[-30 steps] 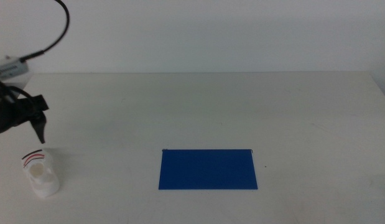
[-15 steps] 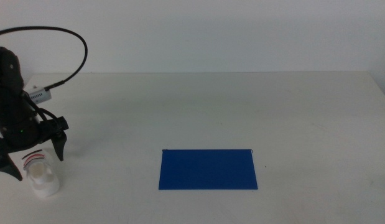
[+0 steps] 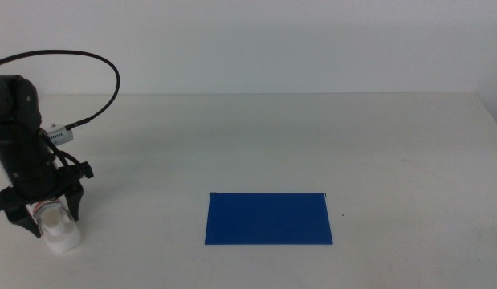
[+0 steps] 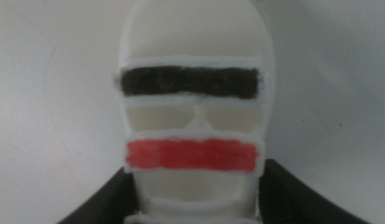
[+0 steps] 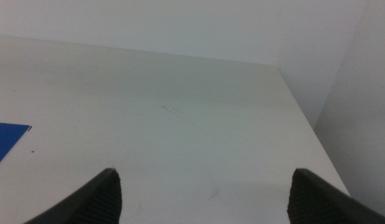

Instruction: Use one arm to grab the shoe from the table and place it on the mat.

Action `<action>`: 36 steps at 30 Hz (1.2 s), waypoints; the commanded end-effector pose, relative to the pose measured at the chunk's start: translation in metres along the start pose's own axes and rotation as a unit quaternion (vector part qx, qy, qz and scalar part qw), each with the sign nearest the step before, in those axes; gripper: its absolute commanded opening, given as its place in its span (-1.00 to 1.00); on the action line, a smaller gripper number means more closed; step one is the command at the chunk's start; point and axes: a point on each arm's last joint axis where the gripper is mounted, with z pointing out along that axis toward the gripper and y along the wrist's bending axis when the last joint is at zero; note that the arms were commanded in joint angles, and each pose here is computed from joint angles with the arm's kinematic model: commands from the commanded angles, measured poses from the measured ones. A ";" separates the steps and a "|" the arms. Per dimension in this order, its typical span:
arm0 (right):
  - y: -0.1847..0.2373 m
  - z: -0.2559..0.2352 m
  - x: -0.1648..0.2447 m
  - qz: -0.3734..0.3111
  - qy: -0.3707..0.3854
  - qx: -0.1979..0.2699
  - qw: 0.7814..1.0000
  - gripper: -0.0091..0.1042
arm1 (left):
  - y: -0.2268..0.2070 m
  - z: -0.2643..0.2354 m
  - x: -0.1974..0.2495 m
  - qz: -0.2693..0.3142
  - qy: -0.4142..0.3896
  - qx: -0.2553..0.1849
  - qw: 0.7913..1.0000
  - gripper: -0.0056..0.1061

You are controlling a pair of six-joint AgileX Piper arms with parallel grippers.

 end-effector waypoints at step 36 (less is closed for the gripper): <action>0.000 0.000 -0.005 -0.009 -0.032 0.004 0.999 0.53 | -0.200 -0.096 0.152 0.231 -0.058 0.041 0.970 -0.93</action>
